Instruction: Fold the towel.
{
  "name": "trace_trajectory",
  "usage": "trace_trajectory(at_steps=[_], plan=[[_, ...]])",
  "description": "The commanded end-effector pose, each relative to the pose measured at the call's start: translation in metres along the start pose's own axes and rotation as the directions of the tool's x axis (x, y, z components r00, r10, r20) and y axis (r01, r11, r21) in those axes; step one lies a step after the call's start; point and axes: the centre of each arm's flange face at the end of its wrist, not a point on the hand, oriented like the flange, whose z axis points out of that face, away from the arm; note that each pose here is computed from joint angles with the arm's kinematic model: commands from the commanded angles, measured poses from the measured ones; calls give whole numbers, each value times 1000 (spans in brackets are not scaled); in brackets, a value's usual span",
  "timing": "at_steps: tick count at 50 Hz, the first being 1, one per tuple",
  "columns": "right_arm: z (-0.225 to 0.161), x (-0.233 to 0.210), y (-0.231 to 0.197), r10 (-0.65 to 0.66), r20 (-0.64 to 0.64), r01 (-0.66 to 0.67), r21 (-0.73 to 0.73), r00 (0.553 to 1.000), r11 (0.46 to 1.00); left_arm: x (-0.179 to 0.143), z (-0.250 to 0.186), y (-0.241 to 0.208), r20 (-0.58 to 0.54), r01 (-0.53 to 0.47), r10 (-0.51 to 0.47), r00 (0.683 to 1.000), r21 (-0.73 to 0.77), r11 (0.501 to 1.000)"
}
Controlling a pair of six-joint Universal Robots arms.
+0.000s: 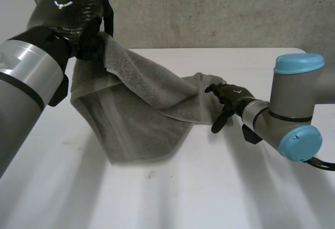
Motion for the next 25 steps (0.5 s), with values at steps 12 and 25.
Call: trace_trajectory(at_steps=[12,25], plan=[[29,19,6,-300,14,300,-97,954,949,-12,-19,27,34,48,-44,998,-100,994],[54,18,26,-281,63,287,-140,958,948,-17,-19,40,54,46,-39,998,-137,990]])
